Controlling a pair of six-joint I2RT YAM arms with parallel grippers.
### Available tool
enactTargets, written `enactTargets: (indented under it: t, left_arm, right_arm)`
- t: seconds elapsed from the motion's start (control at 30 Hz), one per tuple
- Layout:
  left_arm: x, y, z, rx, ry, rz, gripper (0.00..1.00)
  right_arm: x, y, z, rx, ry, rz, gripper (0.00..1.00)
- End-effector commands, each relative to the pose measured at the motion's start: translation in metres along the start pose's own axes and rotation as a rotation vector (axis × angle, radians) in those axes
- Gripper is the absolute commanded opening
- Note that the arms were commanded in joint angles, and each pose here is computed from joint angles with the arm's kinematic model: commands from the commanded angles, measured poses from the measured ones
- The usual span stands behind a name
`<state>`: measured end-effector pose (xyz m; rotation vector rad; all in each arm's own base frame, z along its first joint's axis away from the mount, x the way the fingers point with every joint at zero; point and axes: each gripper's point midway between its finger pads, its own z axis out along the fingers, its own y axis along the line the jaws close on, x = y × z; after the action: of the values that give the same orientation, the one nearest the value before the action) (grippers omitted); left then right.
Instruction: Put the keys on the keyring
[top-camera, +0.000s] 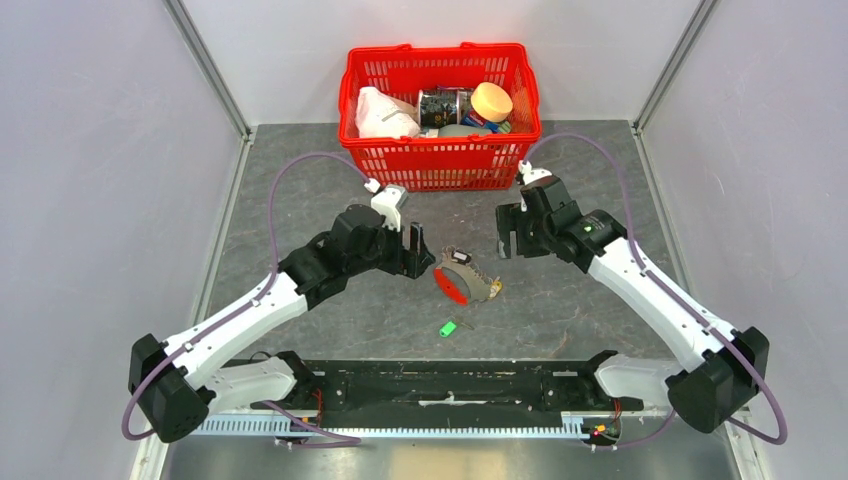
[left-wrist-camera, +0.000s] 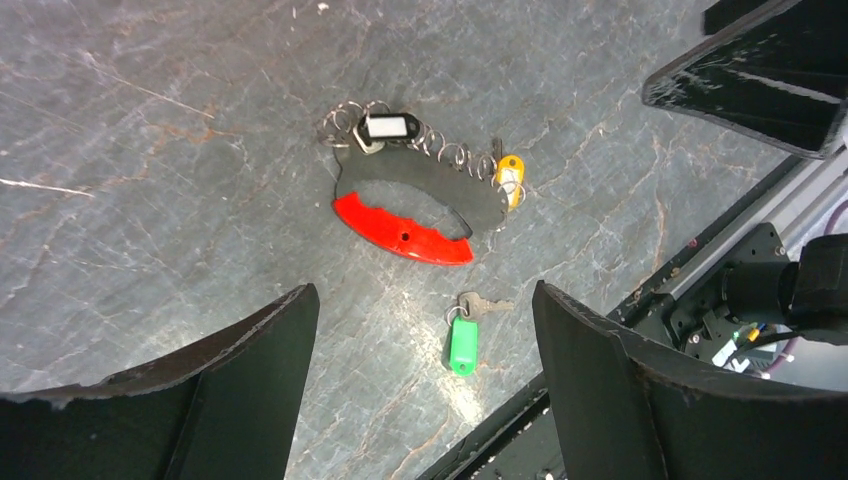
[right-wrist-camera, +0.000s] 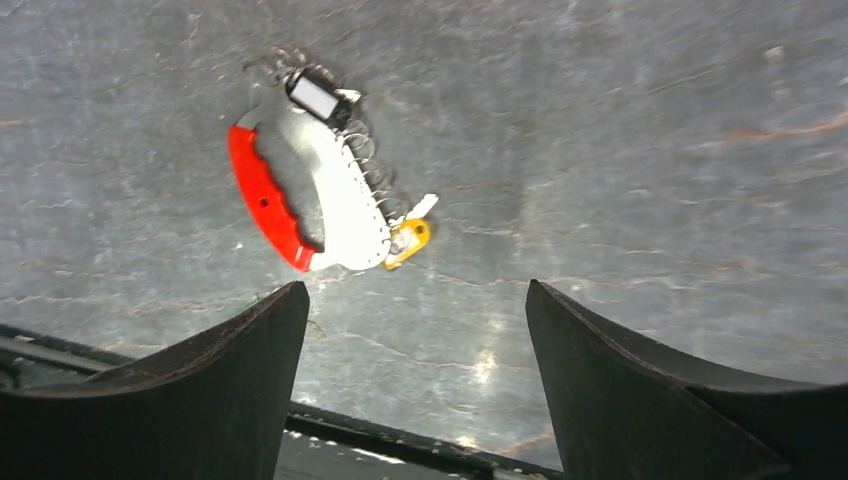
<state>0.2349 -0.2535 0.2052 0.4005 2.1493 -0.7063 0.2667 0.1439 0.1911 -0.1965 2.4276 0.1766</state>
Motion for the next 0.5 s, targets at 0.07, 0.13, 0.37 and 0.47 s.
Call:
enactTargets:
  t: [0.07,0.13,0.37,0.47]
  left_arm:
    - [-0.002,-0.017,0.002,0.083,-0.036,-0.057,0.84]
    - [0.001,-0.017,0.002,0.093,-0.035,-0.058,0.84]
    - [0.004,-0.021,0.003,0.122,-0.027,-0.052,0.84]
    - [0.005,-0.023,0.0,0.13,-0.029,-0.049,0.84]
  right_arm:
    - [0.038,0.036,0.029,-0.195,0.105,0.172,0.82]
    - [0.048,0.041,0.036,-0.22,0.127,0.2,0.79]
    - [0.06,0.046,0.059,-0.226,0.174,0.209,0.67]
    - [0.068,0.044,0.066,-0.213,0.194,0.207,0.58]
